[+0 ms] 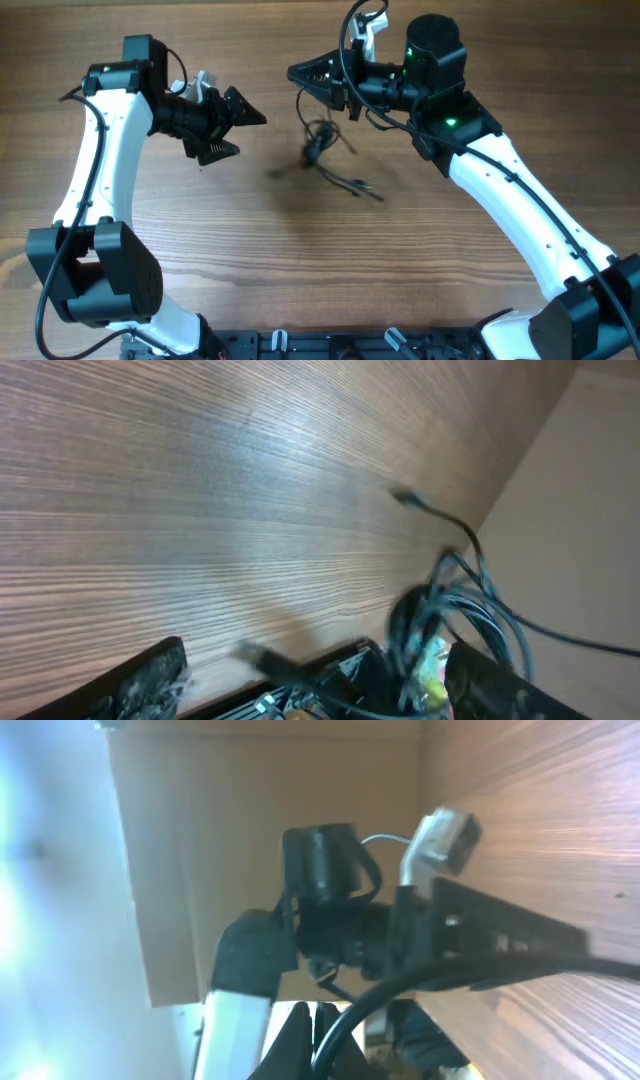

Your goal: Untangle cables

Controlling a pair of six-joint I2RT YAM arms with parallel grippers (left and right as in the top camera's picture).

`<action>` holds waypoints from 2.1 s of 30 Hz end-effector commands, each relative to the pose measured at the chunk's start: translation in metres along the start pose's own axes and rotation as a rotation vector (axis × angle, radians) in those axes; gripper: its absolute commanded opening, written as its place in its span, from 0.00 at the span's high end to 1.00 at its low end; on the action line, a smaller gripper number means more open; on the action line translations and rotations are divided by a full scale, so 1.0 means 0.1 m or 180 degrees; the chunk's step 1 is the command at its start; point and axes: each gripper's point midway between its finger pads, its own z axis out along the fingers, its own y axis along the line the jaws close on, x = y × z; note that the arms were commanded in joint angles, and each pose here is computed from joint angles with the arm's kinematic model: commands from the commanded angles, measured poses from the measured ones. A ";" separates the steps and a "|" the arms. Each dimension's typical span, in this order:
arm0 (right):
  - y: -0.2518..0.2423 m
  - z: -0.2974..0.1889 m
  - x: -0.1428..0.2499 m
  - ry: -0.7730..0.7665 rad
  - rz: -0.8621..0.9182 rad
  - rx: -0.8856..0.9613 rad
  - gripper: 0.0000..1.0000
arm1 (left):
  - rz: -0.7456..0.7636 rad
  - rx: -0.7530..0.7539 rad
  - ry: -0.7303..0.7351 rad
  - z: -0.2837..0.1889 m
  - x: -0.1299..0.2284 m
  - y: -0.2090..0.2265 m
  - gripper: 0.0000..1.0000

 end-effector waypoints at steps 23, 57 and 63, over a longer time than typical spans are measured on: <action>0.18 0.04 0.18 0.0215 -0.0002 -0.0138 0.96 | 0.0145 0.0149 0.0240 0.19 0.25 -0.32 0.22; 0.45 0.06 0.21 0.0199 -0.0058 -0.0431 0.96 | 0.0478 -0.0283 0.0244 0.36 0.34 -0.25 0.96; 0.62 -0.24 0.08 0.0394 0.0432 -0.0595 0.96 | 0.0332 -0.1435 -0.0418 0.19 -0.04 0.32 0.96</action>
